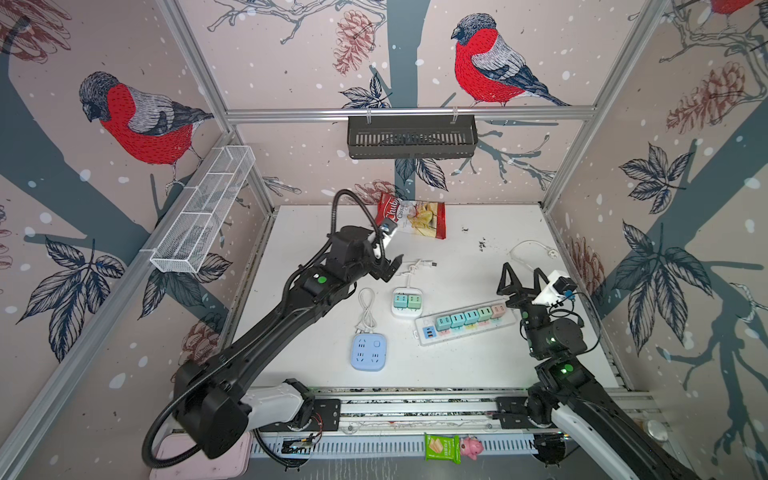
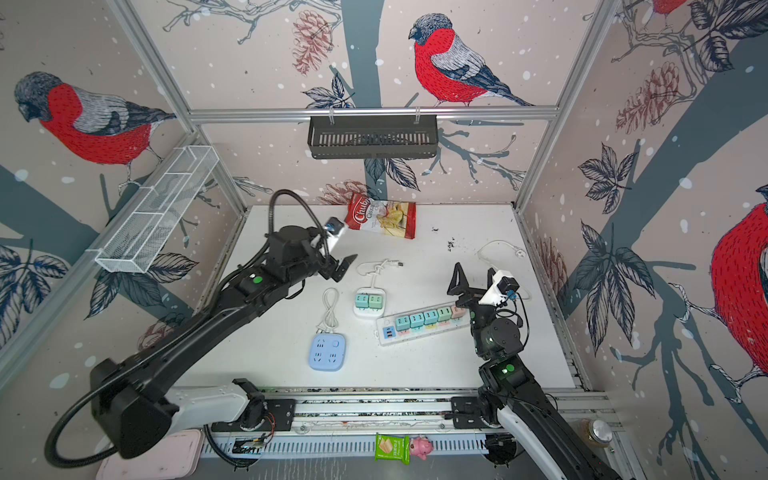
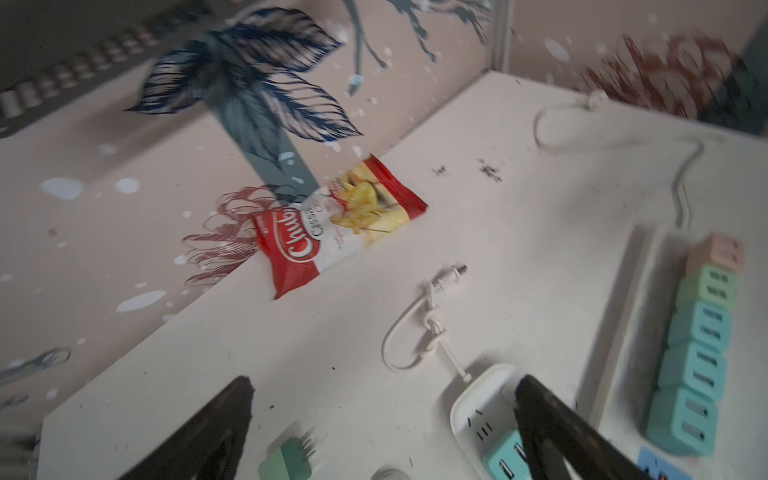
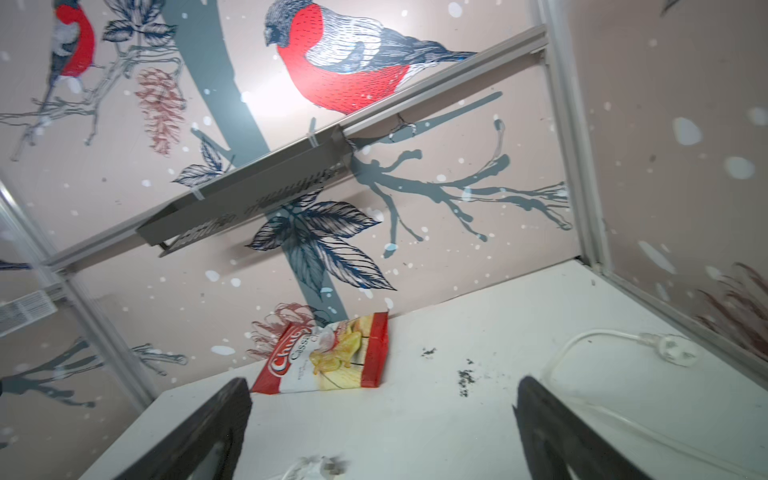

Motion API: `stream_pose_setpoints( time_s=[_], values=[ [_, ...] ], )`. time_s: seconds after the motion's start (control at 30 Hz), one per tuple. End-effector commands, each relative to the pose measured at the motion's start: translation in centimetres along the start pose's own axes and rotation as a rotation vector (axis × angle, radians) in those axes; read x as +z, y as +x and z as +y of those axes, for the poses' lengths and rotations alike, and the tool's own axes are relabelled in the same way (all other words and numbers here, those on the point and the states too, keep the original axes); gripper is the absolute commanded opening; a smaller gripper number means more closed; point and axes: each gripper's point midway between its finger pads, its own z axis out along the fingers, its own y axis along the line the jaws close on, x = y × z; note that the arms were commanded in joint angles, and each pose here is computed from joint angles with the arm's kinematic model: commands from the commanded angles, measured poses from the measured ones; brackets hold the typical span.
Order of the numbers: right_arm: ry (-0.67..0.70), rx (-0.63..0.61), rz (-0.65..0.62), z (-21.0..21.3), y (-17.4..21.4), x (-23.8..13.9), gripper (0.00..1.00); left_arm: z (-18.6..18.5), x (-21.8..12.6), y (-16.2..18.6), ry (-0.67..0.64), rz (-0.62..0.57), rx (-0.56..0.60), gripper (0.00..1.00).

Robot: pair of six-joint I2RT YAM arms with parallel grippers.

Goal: Insert the plug
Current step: 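Open the left gripper to release the plugged-in teal adapter, then swing the right arm toward the loose mint adapter while the left arm withdraws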

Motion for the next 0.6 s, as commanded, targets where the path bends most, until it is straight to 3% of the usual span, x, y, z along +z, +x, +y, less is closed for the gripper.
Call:
stream_pose_setpoints(
  time_s=[0.0,0.07,0.13,0.2,0.33,0.4,0.47,0.57],
  values=[
    [-0.237,0.064,0.113,4.6,1.2,0.0,1.00,4.1,-2.4,-2.3,-0.165,-0.161,-0.389,0.98],
    [-0.297,0.090,0.184,6.3,2.1,0.3,0.92,4.8,-3.0,-0.6,-0.179,-0.169,-0.479,0.98],
    [-0.338,0.094,0.264,8.2,3.5,0.5,0.87,7.0,-3.8,2.4,-0.286,-0.193,-0.647,0.98],
    [-0.345,0.069,0.354,10.4,5.8,0.4,0.88,9.4,-4.4,6.1,-0.419,-0.179,-0.763,0.98],
    [-0.379,-0.022,0.467,16.0,10.4,-2.1,0.93,13.6,-7.9,14.4,-0.769,-0.113,-0.875,0.97],
    [-0.386,-0.081,0.516,18.5,12.2,-3.7,0.93,13.3,-9.1,15.9,-0.762,-0.175,-0.866,0.97],
    [-0.381,-0.149,0.560,20.7,14.1,-5.5,0.95,13.0,-10.4,16.6,-0.728,-0.331,-0.807,0.97],
    [-0.401,-0.224,0.629,23.1,17.1,-8.1,0.97,13.3,-12.9,17.5,-0.748,-0.477,-0.820,0.97]
  ],
)
